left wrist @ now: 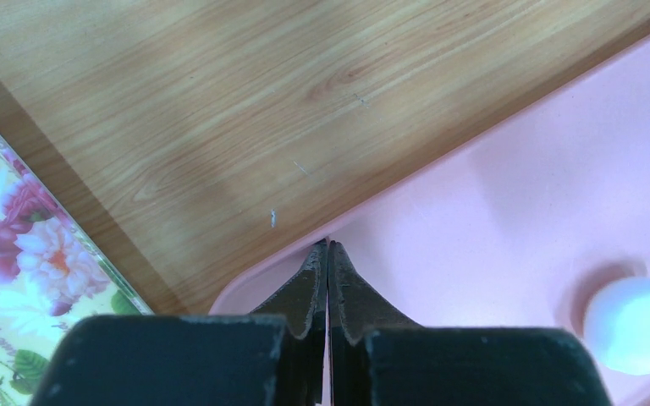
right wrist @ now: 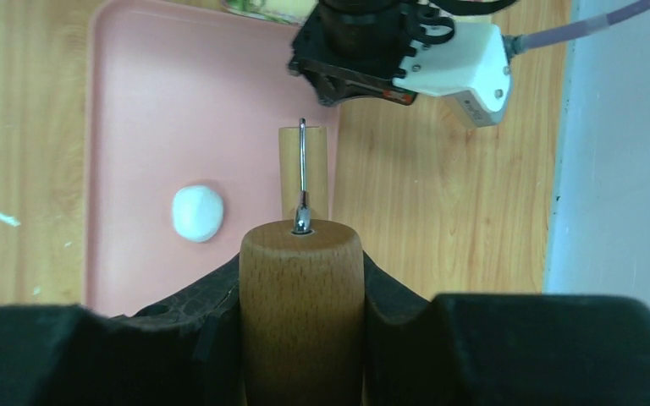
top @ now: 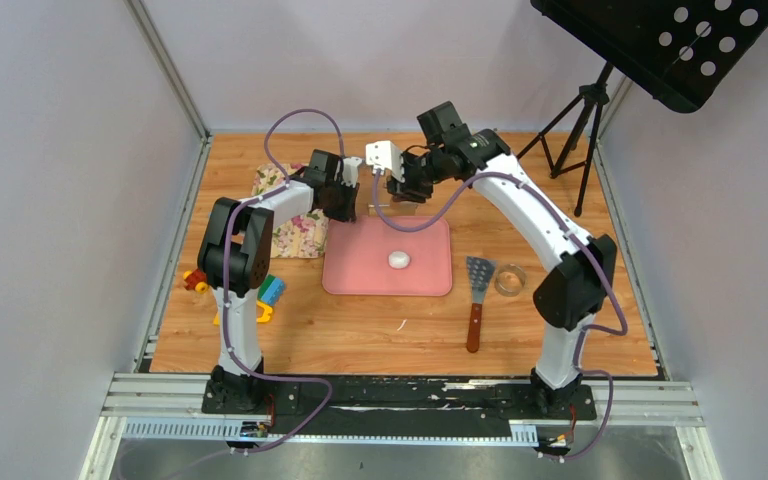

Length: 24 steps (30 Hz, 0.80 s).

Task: Roll out the dumpling wrappers from the dough
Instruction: Flatten out the dough on the work surface.

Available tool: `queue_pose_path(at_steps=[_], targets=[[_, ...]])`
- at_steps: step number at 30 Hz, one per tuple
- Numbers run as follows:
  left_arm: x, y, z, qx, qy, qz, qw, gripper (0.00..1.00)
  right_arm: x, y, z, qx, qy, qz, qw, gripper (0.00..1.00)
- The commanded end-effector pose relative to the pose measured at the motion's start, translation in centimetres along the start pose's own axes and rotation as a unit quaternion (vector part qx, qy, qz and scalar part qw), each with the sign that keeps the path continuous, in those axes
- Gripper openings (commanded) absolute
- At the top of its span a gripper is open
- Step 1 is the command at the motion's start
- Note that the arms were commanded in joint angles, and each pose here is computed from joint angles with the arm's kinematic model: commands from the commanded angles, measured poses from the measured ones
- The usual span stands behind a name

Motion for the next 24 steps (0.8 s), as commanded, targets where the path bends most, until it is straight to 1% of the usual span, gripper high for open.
queue_pose_path(at_steps=[1, 9, 12, 18, 24], targets=[[0.3, 0.2, -0.2, 0.003, -0.009, 0.016, 1.000, 0.00, 3.2, 3.1, 2.8, -0.025, 0.001, 0.011, 1.000, 0.00], [0.2, 0.3, -0.1, 0.002, -0.009, 0.017, 1.000, 0.00, 7.2, 2.0, 1.3, -0.022, -0.041, 0.024, 0.999, 0.00], [0.2, 0.3, -0.2, 0.003, -0.009, 0.016, 1.000, 0.00, 7.3, 1.4, 0.9, -0.020, -0.047, 0.010, 0.999, 0.00], [0.3, 0.3, -0.2, 0.002, -0.011, 0.018, 1.000, 0.00, 7.2, 0.0, 0.5, -0.021, -0.063, 0.014, 0.998, 0.00], [0.2, 0.3, -0.2, 0.002, -0.010, 0.016, 1.000, 0.00, 7.2, -1.2, -0.2, -0.008, -0.071, 0.016, 0.997, 0.00]])
Point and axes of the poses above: each gripper's point midway between its finger pads, its own y axis back along the fingers, its own x axis along the line the jaws close on, z = x × y, the point moved 6 cm from there along y, back along the fingers, and after that the axes turned 6 degrees about y, right-handed, at the moved point
